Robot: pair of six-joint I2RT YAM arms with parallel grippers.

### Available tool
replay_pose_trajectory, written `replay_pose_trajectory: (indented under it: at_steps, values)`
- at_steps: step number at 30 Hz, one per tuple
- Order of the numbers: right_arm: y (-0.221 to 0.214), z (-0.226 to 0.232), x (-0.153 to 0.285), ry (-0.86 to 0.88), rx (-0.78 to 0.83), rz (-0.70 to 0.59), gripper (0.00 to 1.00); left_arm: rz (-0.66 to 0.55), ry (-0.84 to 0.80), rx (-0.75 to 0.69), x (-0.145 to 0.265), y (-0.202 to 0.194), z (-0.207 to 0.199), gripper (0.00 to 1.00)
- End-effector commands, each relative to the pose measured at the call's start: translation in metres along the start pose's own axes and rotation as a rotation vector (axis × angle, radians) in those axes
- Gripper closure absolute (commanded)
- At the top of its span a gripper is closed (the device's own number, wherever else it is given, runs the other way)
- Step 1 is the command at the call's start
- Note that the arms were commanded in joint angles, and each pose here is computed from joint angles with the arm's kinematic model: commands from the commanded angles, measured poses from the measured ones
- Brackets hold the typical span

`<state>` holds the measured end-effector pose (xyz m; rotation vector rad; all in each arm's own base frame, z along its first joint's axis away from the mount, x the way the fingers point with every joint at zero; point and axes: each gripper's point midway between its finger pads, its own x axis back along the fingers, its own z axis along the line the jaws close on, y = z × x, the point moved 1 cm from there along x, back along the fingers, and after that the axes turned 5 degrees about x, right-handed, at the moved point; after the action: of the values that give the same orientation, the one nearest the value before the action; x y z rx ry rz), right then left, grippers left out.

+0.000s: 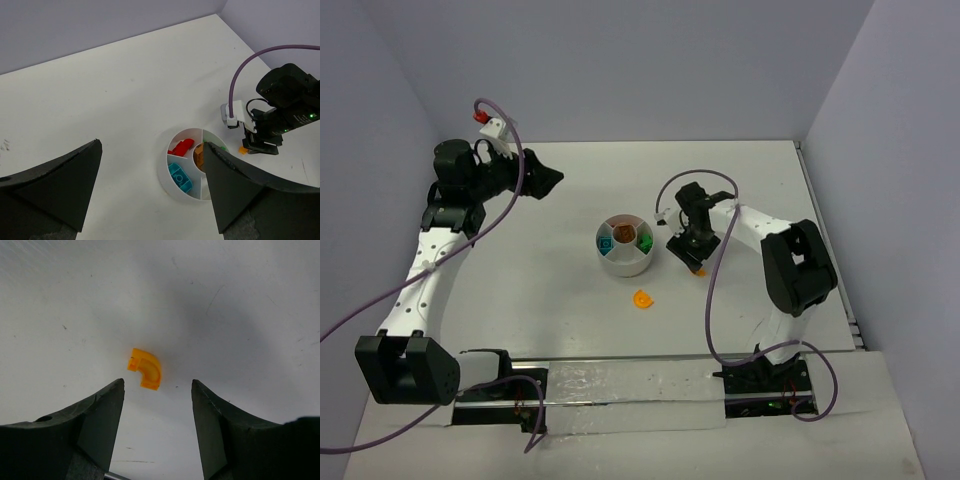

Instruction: Sort the legos into containers by color

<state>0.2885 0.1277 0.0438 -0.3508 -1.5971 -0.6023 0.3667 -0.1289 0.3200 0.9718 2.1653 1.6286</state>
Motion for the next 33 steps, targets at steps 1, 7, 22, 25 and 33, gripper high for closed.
replay_pose_trajectory:
  at_steps: [1,7,22,25,33]
  values:
    - [0.008,-0.001,-0.001,-0.007,0.028,-0.007,0.37,0.011,-0.018,0.013,0.002,-0.002,0.001,0.09]
    - [0.006,0.004,-0.008,0.011,0.034,0.0,0.37,0.023,-0.016,0.023,0.001,-0.004,0.007,0.08]
    - [-0.011,0.008,-0.025,-0.002,0.019,0.031,0.49,0.032,0.006,0.03,-0.001,-0.005,0.014,0.08]
    - [-0.014,0.007,-0.026,-0.021,0.009,0.033,0.56,0.036,0.01,0.036,-0.002,-0.007,0.015,0.08]
    - [-0.02,0.01,-0.02,-0.03,-0.006,0.019,0.74,0.043,0.02,0.048,-0.003,-0.01,0.018,0.08]
